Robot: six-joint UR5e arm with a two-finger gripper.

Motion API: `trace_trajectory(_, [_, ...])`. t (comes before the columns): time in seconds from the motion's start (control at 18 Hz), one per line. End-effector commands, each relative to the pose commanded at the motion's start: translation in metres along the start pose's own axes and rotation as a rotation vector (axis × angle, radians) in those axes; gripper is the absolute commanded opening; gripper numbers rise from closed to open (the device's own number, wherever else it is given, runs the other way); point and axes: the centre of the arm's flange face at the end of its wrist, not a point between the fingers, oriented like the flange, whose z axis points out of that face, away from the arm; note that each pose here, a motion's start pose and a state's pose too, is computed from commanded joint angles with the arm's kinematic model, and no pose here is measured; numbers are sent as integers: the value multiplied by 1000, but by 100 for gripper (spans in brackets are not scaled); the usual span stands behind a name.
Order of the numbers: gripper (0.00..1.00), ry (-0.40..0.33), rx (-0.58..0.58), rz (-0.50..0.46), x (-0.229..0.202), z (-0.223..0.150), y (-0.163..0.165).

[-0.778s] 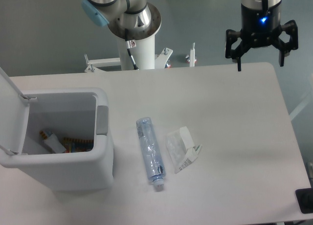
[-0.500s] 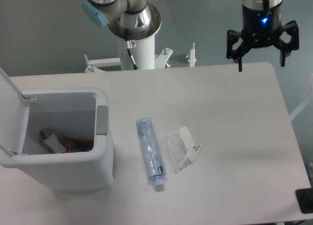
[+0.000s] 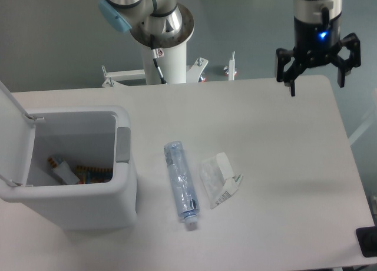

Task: Place the trash in the trash can

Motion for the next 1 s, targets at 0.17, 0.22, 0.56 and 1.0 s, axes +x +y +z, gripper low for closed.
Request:
trace_trajectory(0.17, [100,22,-43,5,13,19,14])
trace_trajectory(0.22, [100,37,-57,9,19,26,20])
trace_trajectory(0.56, [100,160,-144,84,84,82,38])
trace_trajectory(1.0, [100,295,-267,174,156,179,32])
